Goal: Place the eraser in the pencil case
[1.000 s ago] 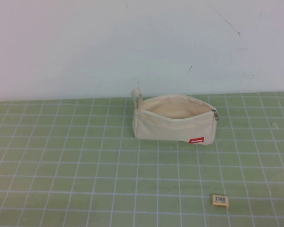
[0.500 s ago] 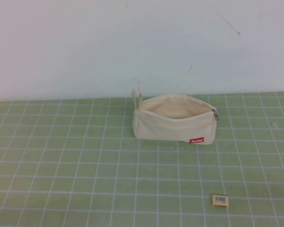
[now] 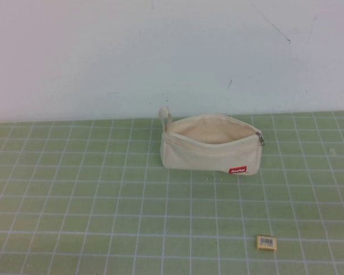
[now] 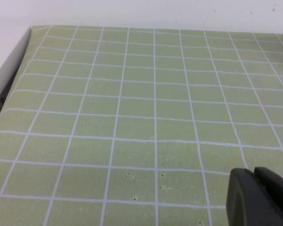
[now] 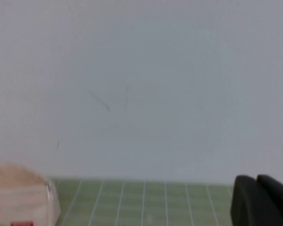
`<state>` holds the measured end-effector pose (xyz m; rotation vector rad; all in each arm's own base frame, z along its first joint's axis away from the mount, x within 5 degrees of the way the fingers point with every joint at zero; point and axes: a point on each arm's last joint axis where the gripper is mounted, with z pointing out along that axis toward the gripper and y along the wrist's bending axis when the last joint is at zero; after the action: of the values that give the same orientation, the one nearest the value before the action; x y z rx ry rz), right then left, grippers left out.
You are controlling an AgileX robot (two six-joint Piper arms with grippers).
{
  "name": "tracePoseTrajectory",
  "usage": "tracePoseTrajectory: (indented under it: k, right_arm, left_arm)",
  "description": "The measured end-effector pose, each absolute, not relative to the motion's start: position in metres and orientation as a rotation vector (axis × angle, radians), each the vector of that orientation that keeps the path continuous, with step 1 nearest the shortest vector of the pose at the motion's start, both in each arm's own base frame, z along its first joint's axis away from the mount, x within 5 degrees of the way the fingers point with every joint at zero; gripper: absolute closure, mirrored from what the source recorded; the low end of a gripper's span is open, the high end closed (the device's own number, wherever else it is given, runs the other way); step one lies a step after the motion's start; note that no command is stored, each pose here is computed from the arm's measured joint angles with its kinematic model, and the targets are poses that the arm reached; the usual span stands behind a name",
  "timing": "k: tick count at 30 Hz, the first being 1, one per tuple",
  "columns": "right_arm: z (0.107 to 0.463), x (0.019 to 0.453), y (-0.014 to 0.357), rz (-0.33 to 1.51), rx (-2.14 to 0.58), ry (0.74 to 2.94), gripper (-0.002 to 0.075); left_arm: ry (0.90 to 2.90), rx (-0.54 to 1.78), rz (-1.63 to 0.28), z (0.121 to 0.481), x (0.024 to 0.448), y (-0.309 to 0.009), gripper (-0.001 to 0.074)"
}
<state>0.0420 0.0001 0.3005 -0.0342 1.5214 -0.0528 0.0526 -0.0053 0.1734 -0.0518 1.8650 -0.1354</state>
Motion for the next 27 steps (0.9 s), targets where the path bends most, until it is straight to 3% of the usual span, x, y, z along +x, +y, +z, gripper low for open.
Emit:
tracePoseTrajectory:
  k: [4,7,11,18,27]
  right_arm:
    - [0.323,0.059,0.004,-0.072,-0.158,1.802,0.0727]
    - [0.331,0.083,0.012,-0.051,-0.394,2.011,0.0727]
    - [0.331,0.127,0.029,0.165,-0.736,2.212,0.0727]
    - [0.296,0.182,0.048,0.295,-1.066,2.276,0.0727]
    - [0.243,0.228,0.107,0.367,-1.525,2.251,0.0725]
  left_arm:
    - [1.865,-0.052,-0.135,0.173,0.053,-0.005,0.0736]
    - [1.865,-0.052,-0.135,0.173,0.053,-0.005,0.0736]
    - [1.865,-0.052,-0.135,0.173,0.053,-0.005,0.0736]
    - [1.865,-0.052,-0.135,0.173,0.053,-0.005,0.0736]
    - [1.865,-0.053,-0.137,0.173,0.053,-0.005,0.0736]
